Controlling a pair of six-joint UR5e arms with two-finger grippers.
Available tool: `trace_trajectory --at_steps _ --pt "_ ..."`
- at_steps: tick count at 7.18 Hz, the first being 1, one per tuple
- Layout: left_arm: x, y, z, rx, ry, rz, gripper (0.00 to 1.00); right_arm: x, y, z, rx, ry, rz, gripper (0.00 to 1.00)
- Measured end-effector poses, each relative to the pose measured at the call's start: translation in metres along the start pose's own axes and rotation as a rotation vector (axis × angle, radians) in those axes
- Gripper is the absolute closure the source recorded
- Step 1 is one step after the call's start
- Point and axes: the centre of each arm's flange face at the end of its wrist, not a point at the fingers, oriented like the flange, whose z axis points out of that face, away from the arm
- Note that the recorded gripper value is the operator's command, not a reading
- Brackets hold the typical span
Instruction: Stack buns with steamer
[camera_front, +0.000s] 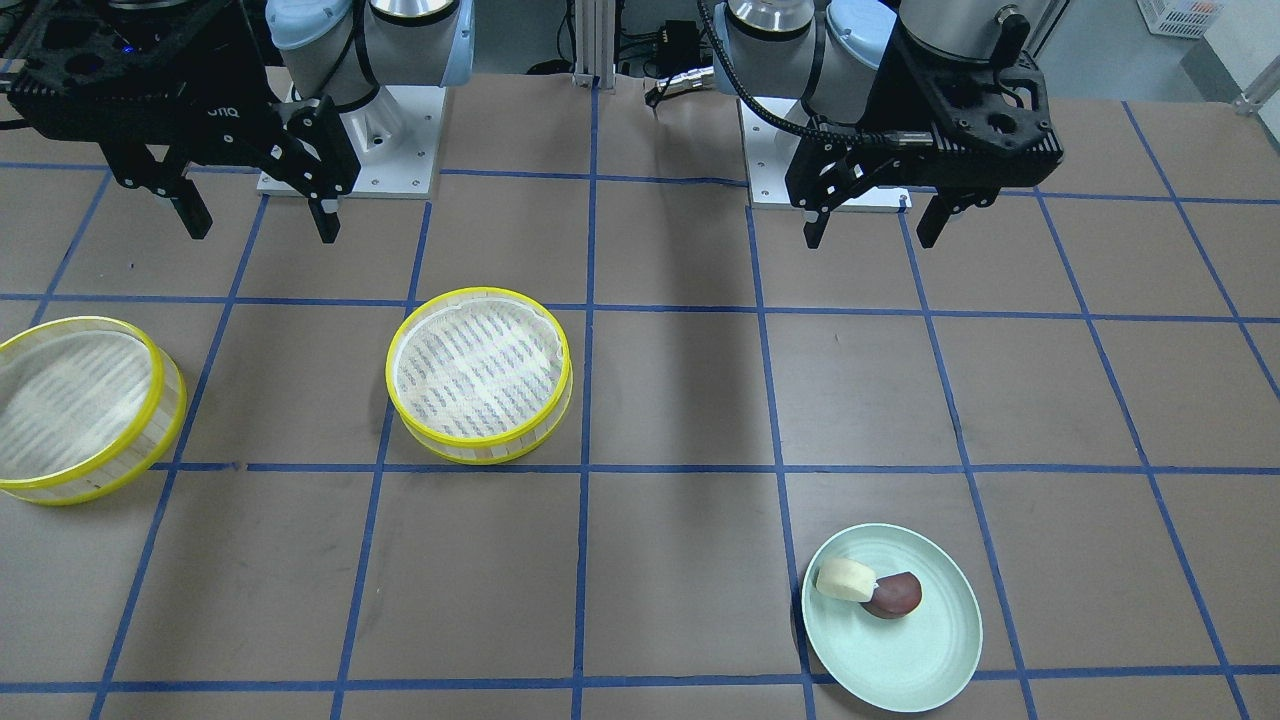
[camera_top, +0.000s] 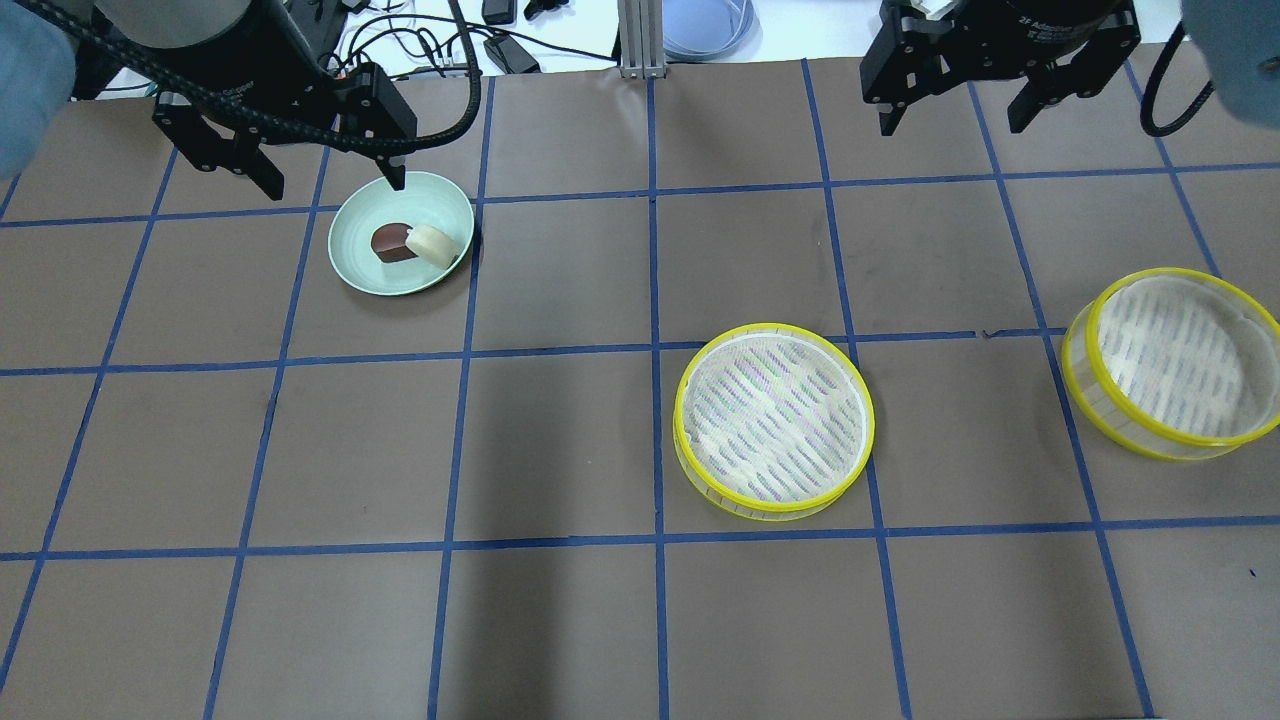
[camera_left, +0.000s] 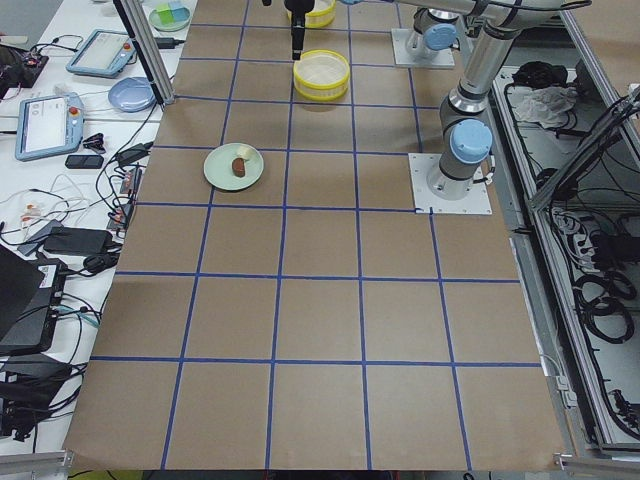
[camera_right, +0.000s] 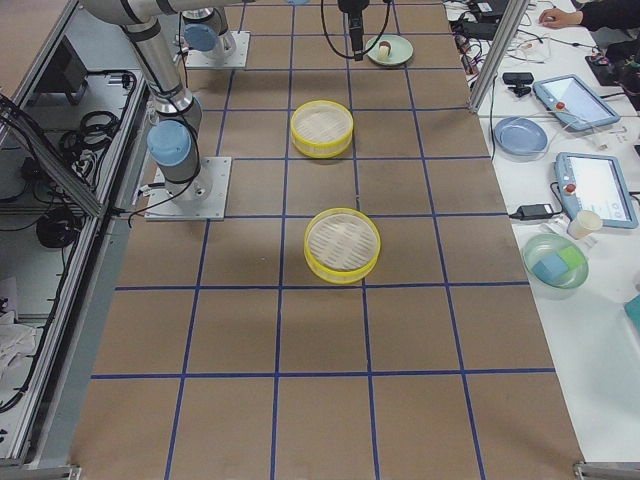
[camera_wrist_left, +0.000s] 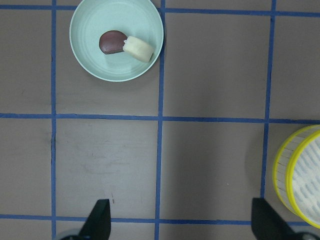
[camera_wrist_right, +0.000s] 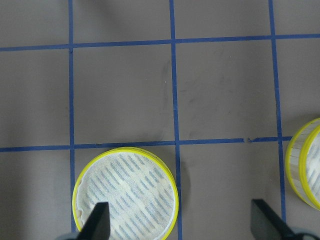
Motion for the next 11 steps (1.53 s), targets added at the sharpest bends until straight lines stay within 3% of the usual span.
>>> trace_trajectory --at_steps 8,11 --pt "-0.01 -0.012 0.01 -0.001 -0.002 0.034 0.0 0.0 0.001 0.0 -0.002 0.001 -0.009 0.0" --pt "-0.036 -0.071 0.095 -0.005 -0.009 0.057 0.0 0.0 0.001 0.0 -0.003 0.0 -0.011 0.0"
